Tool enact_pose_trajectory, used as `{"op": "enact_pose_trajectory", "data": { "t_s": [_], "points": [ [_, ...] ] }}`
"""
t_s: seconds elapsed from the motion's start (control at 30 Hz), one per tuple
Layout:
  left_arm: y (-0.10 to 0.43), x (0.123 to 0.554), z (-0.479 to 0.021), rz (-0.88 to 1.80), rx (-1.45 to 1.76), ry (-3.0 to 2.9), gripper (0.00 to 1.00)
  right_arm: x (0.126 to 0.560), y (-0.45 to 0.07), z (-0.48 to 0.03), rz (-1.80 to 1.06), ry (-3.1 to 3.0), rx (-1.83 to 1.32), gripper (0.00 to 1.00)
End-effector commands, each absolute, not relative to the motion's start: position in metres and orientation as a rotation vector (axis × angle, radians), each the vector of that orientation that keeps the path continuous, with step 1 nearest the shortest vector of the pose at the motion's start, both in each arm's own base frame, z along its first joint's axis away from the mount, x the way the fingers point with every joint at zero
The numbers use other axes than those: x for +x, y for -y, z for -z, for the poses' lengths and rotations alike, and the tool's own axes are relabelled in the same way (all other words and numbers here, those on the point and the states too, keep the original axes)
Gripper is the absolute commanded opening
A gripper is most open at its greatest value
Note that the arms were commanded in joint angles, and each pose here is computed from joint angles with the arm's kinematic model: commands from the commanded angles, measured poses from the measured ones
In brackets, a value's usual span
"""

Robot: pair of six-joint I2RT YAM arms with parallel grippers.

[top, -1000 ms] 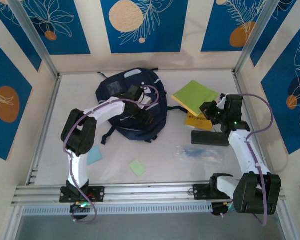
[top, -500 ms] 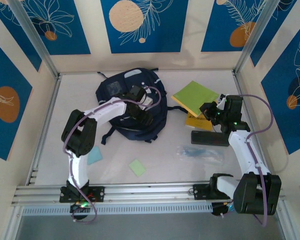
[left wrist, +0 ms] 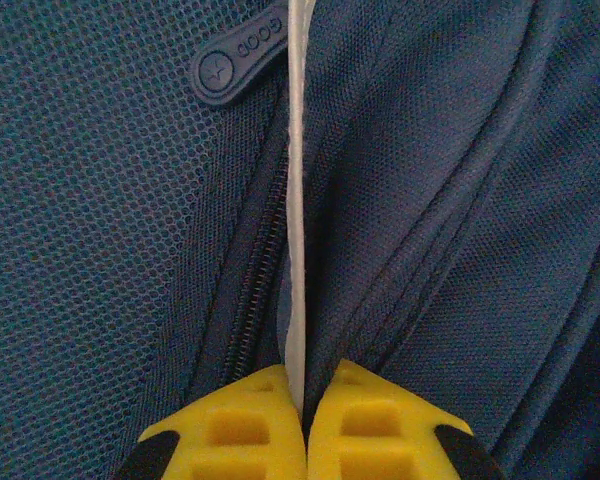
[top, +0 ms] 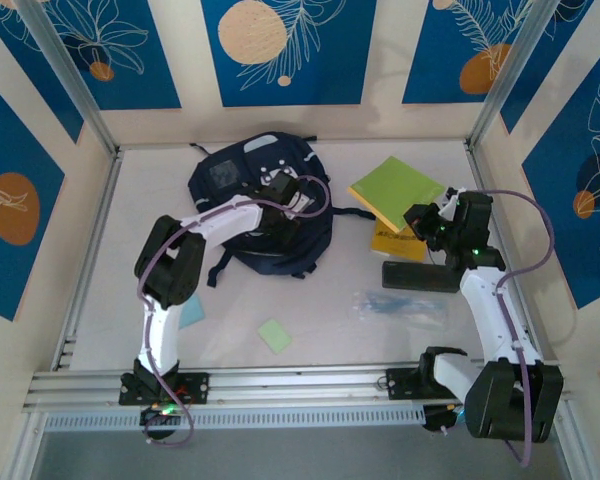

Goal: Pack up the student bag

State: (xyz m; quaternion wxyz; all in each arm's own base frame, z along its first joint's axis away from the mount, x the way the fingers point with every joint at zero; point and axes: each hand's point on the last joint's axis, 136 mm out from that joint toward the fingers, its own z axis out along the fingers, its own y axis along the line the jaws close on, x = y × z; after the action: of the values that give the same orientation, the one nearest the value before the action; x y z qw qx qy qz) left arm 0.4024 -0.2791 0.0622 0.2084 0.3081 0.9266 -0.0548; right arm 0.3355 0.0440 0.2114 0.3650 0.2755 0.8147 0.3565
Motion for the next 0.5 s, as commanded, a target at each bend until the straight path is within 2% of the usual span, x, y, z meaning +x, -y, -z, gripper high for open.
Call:
{"op": "enact_pose_trajectory", "data": {
  "t_s": [0.0, 0.27, 0.47],
  "points": [
    [0.258, 0.411, -0.108, 0.184, 0.727, -2.567, 0.0, 0.332, -0.043, -0.223, -0.913, -2.068, 0.656, 0.0],
    [0.246, 0.447, -0.221, 0.435, 0.536, -2.404, 0.0, 0.321, -0.044, -0.222, -0.916, -2.083, 0.648, 0.0],
    [0.235, 0.468, -0.267, 0.511, 0.457, -2.319, 0.0, 0.312, -0.077, -0.222, -1.105, -2.097, 0.559, 0.0]
  ]
}}
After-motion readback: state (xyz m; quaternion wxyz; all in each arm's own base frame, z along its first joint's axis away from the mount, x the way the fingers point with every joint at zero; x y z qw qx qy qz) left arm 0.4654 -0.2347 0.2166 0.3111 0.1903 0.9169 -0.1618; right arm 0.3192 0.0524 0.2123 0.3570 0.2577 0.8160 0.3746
